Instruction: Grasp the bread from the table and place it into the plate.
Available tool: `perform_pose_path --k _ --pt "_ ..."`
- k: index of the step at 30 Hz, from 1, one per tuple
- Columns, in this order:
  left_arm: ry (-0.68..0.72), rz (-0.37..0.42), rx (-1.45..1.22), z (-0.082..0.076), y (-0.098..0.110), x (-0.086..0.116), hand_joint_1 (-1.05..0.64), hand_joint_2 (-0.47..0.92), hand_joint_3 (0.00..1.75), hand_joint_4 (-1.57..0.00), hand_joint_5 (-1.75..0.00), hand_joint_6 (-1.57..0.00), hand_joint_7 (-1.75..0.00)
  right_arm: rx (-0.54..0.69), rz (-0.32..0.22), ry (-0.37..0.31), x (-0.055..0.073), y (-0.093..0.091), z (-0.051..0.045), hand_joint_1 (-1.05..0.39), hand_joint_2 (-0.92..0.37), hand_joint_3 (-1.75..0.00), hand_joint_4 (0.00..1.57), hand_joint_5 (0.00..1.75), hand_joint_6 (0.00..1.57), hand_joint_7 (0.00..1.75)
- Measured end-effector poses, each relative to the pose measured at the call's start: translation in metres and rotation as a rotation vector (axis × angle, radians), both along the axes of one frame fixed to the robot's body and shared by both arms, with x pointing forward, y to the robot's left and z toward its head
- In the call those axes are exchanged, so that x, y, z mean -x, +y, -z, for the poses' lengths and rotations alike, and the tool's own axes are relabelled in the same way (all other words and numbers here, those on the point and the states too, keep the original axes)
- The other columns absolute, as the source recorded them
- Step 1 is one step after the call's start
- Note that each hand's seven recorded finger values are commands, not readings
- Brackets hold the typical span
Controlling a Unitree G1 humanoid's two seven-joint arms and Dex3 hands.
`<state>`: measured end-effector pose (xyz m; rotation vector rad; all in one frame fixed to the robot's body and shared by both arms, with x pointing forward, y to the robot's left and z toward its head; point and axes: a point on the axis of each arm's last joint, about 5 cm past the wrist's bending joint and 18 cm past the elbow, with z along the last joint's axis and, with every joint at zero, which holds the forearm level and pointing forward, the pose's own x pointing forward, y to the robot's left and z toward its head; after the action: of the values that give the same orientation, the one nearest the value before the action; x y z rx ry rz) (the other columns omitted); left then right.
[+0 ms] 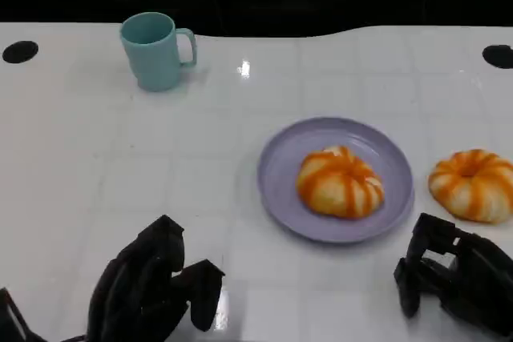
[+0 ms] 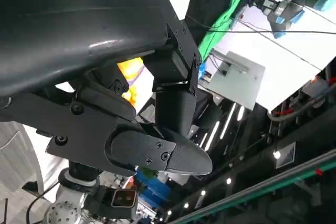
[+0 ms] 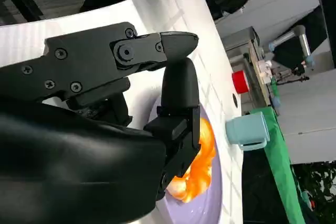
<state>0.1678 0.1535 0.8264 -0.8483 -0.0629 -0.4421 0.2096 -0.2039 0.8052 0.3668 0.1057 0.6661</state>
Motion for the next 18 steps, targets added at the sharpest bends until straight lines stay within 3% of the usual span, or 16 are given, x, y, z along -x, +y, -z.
perform_pose_path --k 9,18 --pt "-0.006 -0.005 -0.027 0.0010 0.0031 -0.0034 -0.73 0.92 0.10 -1.11 -1.75 -0.92 -1.59 -0.008 -0.006 0.010 -0.0031 0.0006 0.0001 -0.58 -0.92 -0.17 0.72 1.75 0.72 1.46" --pt "-0.004 -0.001 -0.037 0.0023 0.0030 -0.0024 -0.73 0.92 0.13 -1.10 -1.75 -0.91 -1.56 -0.005 0.011 -0.005 -0.0013 -0.0003 0.0021 -0.63 -0.92 -0.18 0.74 1.75 0.69 1.56"
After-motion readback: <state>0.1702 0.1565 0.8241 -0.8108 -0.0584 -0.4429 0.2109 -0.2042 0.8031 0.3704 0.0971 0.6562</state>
